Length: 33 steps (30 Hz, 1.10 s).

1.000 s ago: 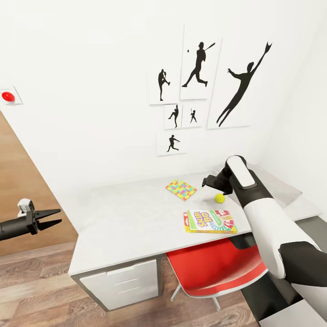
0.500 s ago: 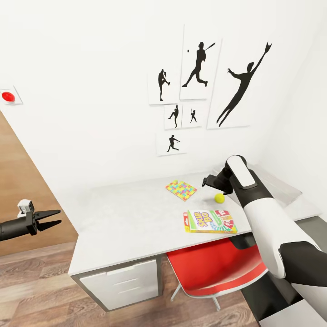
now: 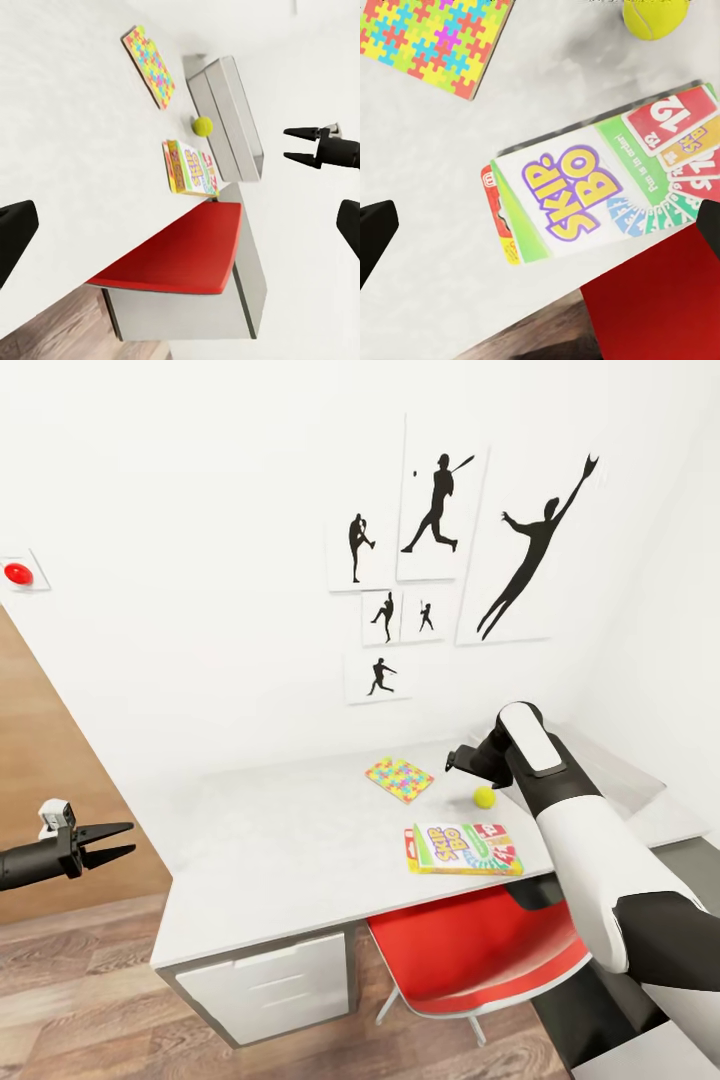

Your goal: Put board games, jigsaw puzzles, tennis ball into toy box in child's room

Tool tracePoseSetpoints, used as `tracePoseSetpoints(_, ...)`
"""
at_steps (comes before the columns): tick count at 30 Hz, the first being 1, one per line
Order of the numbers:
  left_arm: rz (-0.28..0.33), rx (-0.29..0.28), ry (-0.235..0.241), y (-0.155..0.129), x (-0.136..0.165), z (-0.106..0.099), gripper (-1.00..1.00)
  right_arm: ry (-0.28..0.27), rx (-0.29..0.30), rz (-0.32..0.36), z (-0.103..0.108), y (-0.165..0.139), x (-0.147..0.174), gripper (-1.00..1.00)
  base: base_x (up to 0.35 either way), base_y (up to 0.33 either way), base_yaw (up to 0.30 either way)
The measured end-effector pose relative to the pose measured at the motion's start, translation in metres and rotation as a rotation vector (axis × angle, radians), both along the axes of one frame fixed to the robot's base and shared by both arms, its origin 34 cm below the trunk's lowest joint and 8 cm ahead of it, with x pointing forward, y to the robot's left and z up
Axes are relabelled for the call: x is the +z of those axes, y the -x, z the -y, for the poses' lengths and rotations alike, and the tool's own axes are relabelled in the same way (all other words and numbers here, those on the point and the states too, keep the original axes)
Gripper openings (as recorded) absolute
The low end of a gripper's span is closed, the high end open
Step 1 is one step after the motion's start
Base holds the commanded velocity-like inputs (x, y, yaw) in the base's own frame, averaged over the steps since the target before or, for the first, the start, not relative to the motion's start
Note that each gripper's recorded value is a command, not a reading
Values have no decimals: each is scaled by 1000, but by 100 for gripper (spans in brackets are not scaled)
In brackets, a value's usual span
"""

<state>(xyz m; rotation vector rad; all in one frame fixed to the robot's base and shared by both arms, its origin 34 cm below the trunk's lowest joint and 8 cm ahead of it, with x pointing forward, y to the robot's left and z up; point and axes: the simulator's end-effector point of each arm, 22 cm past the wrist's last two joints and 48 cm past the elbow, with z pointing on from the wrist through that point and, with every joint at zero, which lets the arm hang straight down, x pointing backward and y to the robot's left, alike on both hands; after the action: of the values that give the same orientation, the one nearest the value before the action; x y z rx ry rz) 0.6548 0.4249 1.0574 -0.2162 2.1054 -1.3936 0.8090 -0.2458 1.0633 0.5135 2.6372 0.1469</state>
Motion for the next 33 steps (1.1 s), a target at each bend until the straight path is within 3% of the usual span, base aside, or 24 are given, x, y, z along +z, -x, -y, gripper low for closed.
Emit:
tracePoseSetpoints(22, 35, -2, 2, 2, 17, 2, 100, 0, -13, 23, 8, 3, 19, 100, 30, 36, -81)
tracePoseSetpoints(33, 52, -2, 2, 3, 25, 2, 100, 16, -40, 15, 28, 8, 22, 100, 4, 7, -185)
